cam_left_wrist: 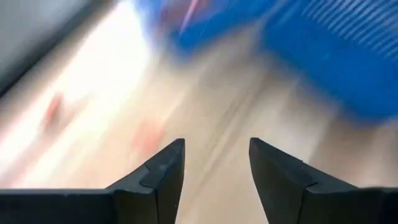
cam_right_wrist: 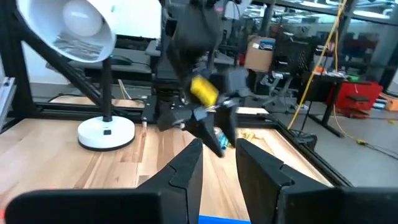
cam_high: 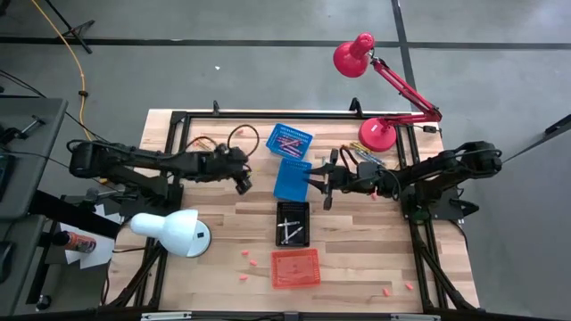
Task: Sort crayons
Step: Put the white crayon into the black bin
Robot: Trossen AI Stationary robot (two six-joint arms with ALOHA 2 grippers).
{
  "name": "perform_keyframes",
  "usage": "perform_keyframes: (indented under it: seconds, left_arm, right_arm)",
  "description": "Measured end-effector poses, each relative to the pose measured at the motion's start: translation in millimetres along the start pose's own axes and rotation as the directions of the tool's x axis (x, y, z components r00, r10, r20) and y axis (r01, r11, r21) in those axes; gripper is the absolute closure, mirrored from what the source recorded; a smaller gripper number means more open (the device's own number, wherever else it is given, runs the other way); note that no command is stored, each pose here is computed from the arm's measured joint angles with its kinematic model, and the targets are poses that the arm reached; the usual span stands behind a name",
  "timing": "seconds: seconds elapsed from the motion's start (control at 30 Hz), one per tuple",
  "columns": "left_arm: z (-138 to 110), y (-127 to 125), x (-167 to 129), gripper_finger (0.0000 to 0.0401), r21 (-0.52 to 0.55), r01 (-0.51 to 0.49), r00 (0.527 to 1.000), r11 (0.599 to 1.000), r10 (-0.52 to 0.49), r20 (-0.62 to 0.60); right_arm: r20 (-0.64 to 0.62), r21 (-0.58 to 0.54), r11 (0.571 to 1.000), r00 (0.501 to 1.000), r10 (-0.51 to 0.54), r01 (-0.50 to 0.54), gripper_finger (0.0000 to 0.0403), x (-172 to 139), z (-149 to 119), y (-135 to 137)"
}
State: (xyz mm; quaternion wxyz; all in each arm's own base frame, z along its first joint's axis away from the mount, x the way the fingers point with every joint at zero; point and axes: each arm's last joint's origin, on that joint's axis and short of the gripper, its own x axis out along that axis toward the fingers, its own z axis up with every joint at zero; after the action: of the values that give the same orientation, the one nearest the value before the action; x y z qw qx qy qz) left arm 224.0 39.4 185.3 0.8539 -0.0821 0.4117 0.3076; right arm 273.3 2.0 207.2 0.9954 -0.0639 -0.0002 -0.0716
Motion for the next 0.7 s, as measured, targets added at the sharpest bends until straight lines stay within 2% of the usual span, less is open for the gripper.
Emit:
perform_keyframes:
  seconds: [0.07, 0.17, 0.27, 0.43, 0.53, 0.63, 0.7]
  left_arm:
    - [-6, 5, 0, 0.0231, -0.014, -0.088, 0.986, 0.996, 0.085, -0.144]
    - [-14, 7, 2, 0.0231, 0.005, -0.137, 0.959, 0.991, 0.134, -0.249]
    - [-24, 9, 4, 0.0231, 0.053, -0.136, 0.923, 0.989, 0.146, -0.357]
    - [-39, 21, -3, 0.0231, 0.111, -0.124, 0.807, 0.986, 0.165, -0.566]
    - [-43, 29, -6, 0.0231, 0.116, -0.150, 0.755, 0.982, 0.190, -0.628]
    - [-42, 35, -3, 0.0231, 0.098, -0.164, 0.748, 0.982, 0.189, -0.636]
    - [-40, 39, -1, 0.0231, 0.120, -0.138, 0.753, 0.983, 0.183, -0.632]
  right_arm:
    - [-0.005, 0.021, 1.000, 1.000, -0.010, 0.010, 0.0311, 0, -1, -3]
    - [-0.013, 0.058, 0.998, 1.000, -0.019, 0.020, 0.0311, 1, -2, -5]
    - [-0.021, 0.058, 0.998, 1.000, -0.023, 0.025, 0.0311, 1, -3, -7]
    - [-0.032, 0.056, 0.998, 0.999, -0.022, 0.023, 0.0311, 1, -4, -7]
    - [-0.036, 0.056, 0.998, 0.999, -0.020, 0.022, 0.0311, 1, -4, -6]
    - [-0.036, 0.056, 0.998, 0.999, -0.021, 0.023, 0.0311, 1, -4, -7]
    - [-0.036, 0.056, 0.998, 0.999, -0.021, 0.023, 0.0311, 1, -4, -7]
